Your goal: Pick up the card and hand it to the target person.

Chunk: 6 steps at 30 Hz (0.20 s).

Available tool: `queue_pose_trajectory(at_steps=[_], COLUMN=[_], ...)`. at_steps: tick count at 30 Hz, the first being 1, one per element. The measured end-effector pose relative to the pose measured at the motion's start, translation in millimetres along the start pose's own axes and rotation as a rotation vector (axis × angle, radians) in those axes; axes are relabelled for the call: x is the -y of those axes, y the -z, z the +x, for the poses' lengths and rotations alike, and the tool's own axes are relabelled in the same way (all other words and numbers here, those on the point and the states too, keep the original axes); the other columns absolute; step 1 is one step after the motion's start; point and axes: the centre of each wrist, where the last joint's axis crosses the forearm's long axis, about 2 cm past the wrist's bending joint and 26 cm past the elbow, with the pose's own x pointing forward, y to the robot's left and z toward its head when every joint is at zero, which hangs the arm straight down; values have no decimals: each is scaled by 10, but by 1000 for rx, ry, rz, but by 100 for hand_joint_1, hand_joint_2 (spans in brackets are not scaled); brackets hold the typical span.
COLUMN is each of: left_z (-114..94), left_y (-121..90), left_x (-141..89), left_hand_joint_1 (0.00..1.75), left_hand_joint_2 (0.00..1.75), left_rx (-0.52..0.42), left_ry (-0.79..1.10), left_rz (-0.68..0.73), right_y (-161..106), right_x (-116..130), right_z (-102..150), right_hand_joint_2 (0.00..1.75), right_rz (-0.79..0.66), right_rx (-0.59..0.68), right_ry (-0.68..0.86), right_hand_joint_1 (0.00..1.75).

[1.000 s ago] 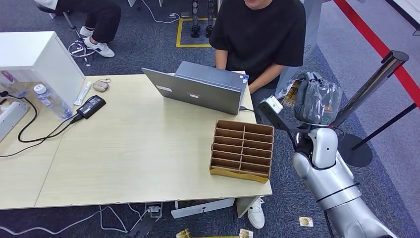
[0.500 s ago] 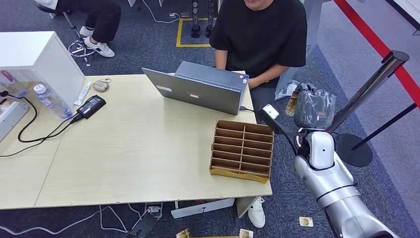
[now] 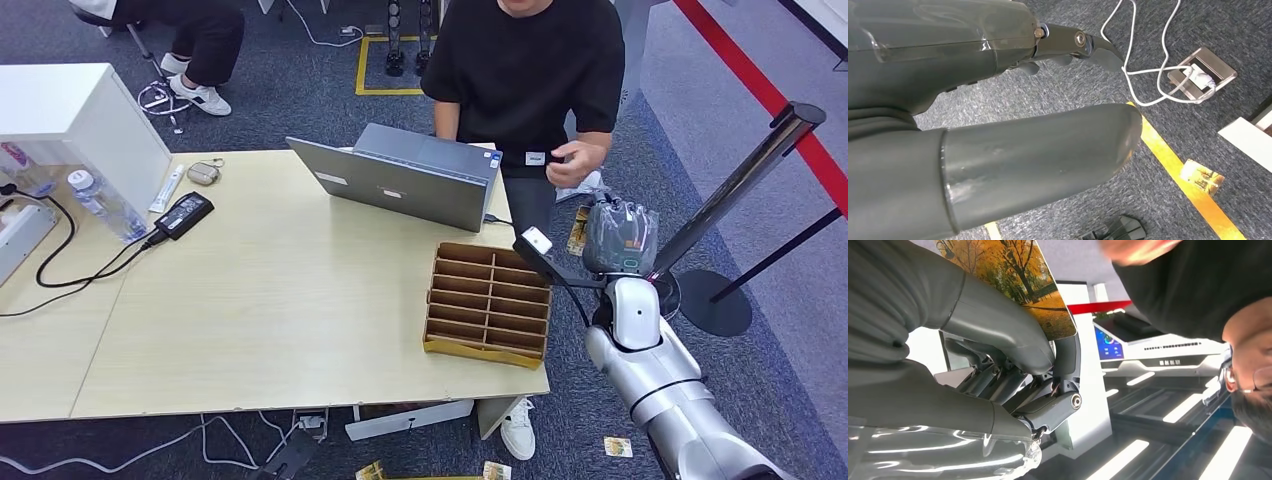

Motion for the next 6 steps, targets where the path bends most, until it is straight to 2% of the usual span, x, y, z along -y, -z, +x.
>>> queue_pose_trajectory(at_steps=[6], left_z=[1], left_y=[0], left_x=[2], left_hand_joint_1=[0], left_hand_joint_2=[0], left_rx=[0], left_ry=[0], left_rz=[-1], right_y=[-18], right_x=[-26], right_z=[2], right_hand_joint_2=[175], right_rz=[14], right_rx=[-9], right_ry=[8], right_hand_joint_1=[175])
